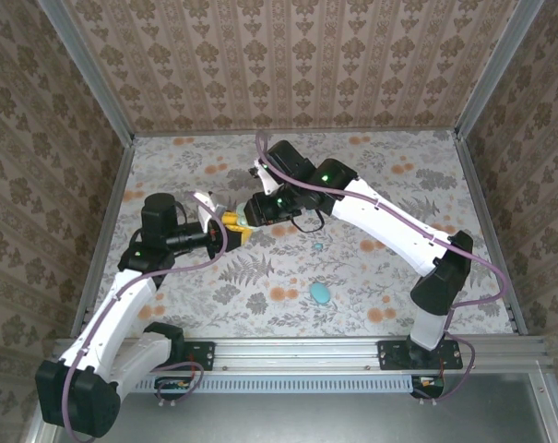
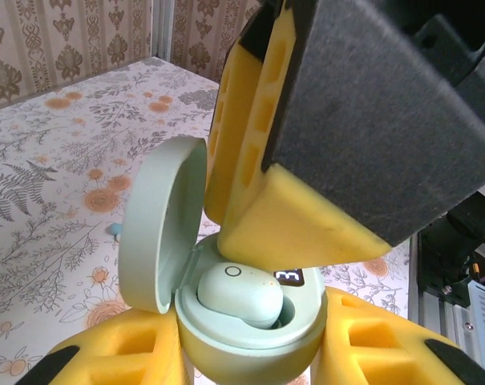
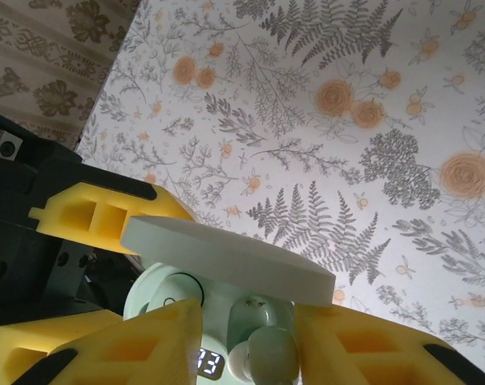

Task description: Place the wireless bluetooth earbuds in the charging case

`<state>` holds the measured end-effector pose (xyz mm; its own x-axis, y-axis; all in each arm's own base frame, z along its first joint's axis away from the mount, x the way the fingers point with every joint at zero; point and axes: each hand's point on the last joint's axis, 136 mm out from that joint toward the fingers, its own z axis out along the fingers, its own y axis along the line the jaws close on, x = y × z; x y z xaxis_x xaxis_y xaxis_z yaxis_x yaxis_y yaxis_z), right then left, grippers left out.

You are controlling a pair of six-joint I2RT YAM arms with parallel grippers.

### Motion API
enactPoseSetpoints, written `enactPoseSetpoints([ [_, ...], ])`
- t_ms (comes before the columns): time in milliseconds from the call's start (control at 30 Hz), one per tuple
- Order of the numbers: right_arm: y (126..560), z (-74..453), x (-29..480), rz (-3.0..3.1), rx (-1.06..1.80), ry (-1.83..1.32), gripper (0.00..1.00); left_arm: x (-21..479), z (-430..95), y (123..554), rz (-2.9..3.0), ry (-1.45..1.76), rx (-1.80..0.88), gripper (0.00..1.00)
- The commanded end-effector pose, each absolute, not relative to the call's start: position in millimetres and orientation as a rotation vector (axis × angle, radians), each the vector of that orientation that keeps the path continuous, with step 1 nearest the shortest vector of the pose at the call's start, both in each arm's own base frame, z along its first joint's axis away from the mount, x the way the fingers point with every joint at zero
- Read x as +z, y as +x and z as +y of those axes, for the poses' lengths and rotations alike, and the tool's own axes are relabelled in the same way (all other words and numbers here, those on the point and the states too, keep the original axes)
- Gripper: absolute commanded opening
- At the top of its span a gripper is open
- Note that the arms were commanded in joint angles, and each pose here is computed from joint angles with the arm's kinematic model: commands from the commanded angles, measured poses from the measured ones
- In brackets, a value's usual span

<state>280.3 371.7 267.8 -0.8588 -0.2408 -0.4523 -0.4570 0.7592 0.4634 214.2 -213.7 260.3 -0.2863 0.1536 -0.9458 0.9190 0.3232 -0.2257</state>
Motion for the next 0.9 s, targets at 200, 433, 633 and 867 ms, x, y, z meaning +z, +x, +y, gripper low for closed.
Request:
enactPoseSetpoints([
  [200,278,371,274,2.594,0.883,-0.495,0.33,283,-220,203,1.549,1.037,-1.076,0.00],
  [433,278,370,277,2.589,0.886,-0.498,0.32,283,-220,204,1.545,1.038,-1.077,0.00],
  [633,279,366,286,2.551,0.901,-0.491,0.34,283,-222,204,1.525,1.048,-1.086,0.00],
  [867,282,360,296,2.503,0.940,-0.450,0.34,288,-225,203,1.486,1.062,-1.086,0.00],
])
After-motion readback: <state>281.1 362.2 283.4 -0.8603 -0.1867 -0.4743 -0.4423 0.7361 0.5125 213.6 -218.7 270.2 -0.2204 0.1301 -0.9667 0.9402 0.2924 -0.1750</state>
